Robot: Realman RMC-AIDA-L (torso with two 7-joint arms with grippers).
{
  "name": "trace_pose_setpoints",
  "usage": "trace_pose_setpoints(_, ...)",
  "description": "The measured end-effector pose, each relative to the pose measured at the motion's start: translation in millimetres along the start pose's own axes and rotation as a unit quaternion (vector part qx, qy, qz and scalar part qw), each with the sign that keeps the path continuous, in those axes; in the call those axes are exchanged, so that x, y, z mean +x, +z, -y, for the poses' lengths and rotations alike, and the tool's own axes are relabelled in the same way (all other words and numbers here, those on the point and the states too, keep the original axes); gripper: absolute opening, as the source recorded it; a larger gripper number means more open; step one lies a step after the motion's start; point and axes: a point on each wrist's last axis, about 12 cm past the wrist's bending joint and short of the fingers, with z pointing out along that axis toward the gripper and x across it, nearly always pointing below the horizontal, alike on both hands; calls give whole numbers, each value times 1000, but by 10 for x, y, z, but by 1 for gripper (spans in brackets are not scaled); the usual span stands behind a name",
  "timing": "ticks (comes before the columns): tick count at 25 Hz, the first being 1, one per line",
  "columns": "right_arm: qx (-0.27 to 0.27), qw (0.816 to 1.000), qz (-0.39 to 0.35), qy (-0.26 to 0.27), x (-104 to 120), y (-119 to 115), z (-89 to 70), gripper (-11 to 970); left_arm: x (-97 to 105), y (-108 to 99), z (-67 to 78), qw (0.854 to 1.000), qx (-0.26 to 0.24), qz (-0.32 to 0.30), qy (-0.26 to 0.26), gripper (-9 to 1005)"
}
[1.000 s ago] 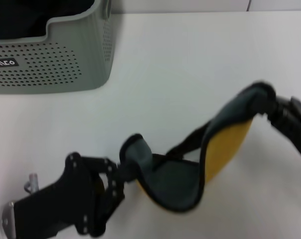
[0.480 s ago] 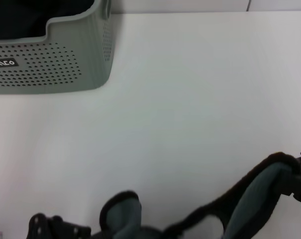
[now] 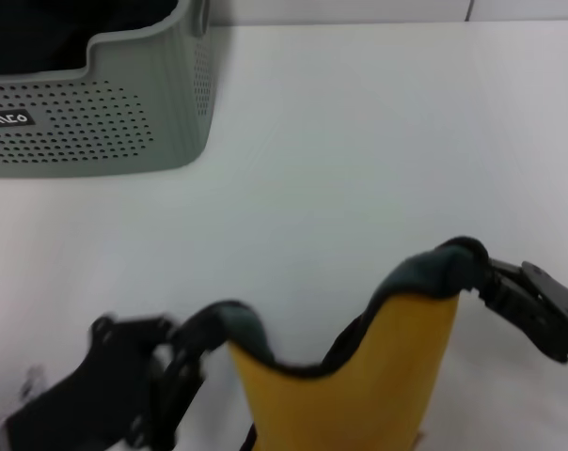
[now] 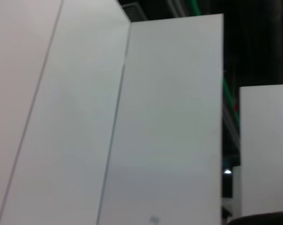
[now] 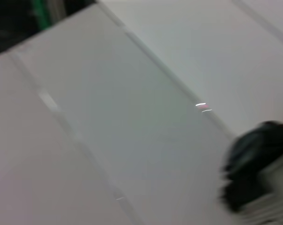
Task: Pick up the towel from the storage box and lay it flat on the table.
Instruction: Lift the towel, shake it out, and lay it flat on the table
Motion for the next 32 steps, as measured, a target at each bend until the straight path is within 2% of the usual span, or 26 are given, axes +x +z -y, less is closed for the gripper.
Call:
trace_pose_setpoints(6, 95, 995, 32, -6, -26, -75, 173, 7, 152, 382, -352, 998, -9, -53, 16, 7)
trace_pose_setpoints(12, 159, 985, 68, -17, -182, -26, 382, 6, 159, 519, -615, 995, -64, -65, 43, 6)
trace_pose_setpoints(16, 180, 981, 69, -13, -250, 45, 489, 6, 142, 582, -715, 993, -75, -67, 63, 6)
trace_pose_setpoints(21, 200, 978, 51, -17, -368, 246, 662, 6, 120, 700, -860, 990, -85, -75, 88, 6)
trace_pose_setpoints(29, 222, 971, 81, -35, -547, 350, 782, 6, 46, 879, -1103, 982, -126, -69, 126, 6)
trace_pose_setpoints(32, 207, 974, 84, -42, -577, 387, 761, 6, 1, 901, -1097, 984, -119, -50, 124, 6)
